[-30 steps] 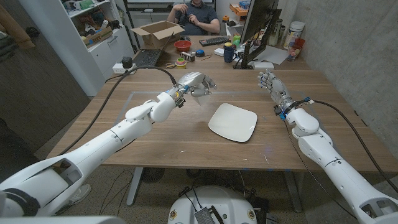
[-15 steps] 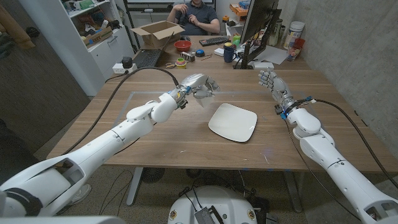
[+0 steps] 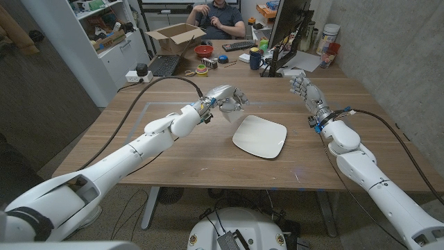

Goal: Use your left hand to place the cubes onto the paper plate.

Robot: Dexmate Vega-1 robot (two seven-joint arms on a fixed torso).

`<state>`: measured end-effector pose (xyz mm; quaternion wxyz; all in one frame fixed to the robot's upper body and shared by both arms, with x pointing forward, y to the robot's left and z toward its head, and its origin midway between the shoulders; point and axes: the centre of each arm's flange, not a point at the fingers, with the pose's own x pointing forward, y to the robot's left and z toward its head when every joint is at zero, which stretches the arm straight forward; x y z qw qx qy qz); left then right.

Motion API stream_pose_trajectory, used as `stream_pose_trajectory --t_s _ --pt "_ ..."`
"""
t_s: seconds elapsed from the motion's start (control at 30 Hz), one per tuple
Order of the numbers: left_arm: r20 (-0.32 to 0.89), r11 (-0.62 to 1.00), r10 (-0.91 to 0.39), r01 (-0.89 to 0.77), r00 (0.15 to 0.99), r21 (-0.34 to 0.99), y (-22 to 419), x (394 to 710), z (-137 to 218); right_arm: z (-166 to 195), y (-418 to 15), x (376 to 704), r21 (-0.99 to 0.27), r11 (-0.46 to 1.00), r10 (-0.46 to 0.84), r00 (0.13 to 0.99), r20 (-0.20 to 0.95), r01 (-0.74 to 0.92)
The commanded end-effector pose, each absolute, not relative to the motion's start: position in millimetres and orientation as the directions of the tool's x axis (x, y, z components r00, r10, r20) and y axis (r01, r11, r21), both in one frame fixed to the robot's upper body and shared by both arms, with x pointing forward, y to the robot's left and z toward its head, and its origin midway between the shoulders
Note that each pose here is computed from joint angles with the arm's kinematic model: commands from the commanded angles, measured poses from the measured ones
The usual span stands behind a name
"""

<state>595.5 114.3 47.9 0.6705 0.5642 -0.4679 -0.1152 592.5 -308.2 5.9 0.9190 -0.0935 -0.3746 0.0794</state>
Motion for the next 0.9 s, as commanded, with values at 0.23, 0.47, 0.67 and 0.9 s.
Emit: stream_pose_trajectory --t_s 0.23,0.47,0.67,0.9 --pt "0.433 0.317 -0.749 -0.303 0.502 0.899 94.9 601.5 48.5 12.6 -308.1 581.2 -0.244 0.968 0.214 0.678 0.703 -0.052" --pt "0.398 0.291 -0.782 -0.284 0.480 0.914 86.0 602.7 49.7 14.5 -308.6 578.6 -0.244 0.969 0.210 0.669 0.713 -0.044" --pt "0.370 0.283 -0.811 -0.249 0.454 0.926 78.7 602.8 49.8 14.3 -308.7 578.9 -0.242 0.970 0.205 0.670 0.713 -0.039" --pt "0.332 0.253 -0.836 -0.229 0.438 0.940 72.7 601.1 49.2 14.8 -309.3 578.6 -0.241 0.970 0.204 0.666 0.717 -0.037"
